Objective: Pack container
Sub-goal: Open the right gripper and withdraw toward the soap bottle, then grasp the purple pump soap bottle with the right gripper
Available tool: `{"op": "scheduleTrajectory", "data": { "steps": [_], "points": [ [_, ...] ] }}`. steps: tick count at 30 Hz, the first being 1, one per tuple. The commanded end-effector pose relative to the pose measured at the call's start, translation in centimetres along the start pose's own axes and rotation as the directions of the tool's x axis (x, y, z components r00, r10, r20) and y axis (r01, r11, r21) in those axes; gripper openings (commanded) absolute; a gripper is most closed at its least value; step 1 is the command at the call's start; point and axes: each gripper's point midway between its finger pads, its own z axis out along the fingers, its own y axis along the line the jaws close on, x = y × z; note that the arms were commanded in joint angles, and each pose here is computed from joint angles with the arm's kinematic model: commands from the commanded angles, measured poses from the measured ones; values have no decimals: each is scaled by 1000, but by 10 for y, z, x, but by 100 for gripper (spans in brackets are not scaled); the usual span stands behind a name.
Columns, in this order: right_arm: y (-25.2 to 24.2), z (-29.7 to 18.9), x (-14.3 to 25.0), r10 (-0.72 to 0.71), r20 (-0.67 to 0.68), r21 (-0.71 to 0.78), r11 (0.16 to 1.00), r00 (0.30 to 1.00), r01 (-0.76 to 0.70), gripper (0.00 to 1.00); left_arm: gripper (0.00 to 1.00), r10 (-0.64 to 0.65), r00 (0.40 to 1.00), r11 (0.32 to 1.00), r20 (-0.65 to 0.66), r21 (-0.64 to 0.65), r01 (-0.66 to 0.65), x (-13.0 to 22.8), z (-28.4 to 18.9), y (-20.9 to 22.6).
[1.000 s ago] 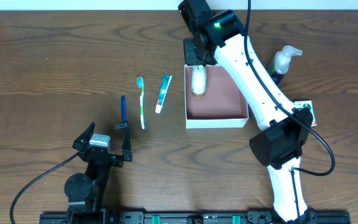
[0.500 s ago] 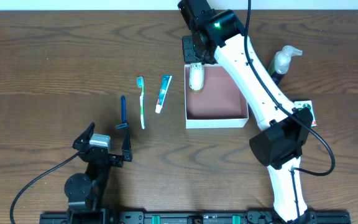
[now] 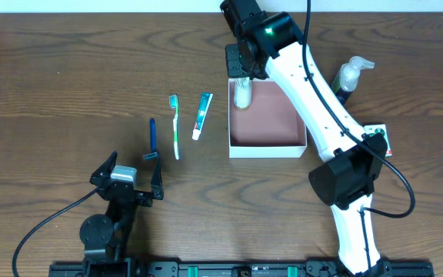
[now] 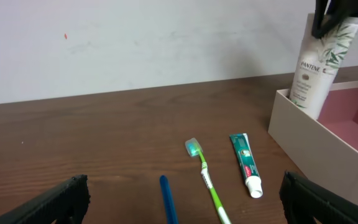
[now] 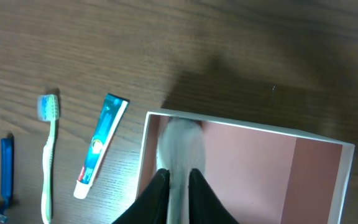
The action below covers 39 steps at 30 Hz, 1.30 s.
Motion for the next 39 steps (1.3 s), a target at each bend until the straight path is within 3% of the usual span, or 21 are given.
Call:
{"op": "scheduleTrajectory", "data": {
  "steps": [1,5,11,17,21,24,26,33,39],
  "points": [
    [-6,-26,-12,11,59,-13,1000,998,-10,16,98,0,999,1000,-43,14,1,16,1,-2],
    [-6,-26,-11,10,56,-12,1000,998,-10,20,98,0,999,1000,-43,14,1,16,1,-2],
    [-6,-27,-12,-32,63,-12,999,997,33,35,98,0,999,1000,-43,14,1,16,1,-2],
    [-26,-61,-33,9,159,-11,1000,987,-8,46,98,0,999,1000,-43,14,1,16,1,-2],
    [-63,-109,-45,41,241,4,999,970,-43,63,98,0,999,1000,-44,14,1,16,1,-2],
    [-101,-145,-43,30,275,48,998,961,-45,87,98,0,999,1000,-43,14,1,16,1,-2],
    [-132,-162,-38,65,288,100,990,955,-97,93,98,0,999,1000,-43,14,1,16,1,-2],
    [-210,-171,-10,234,208,168,948,950,-270,99,98,0,999,1000,-43,14,1,16,1,-2],
    [-212,-145,-5,374,99,20,926,922,-378,99,98,0,999,1000,-44,14,1,16,1,-2]
  ]
}}
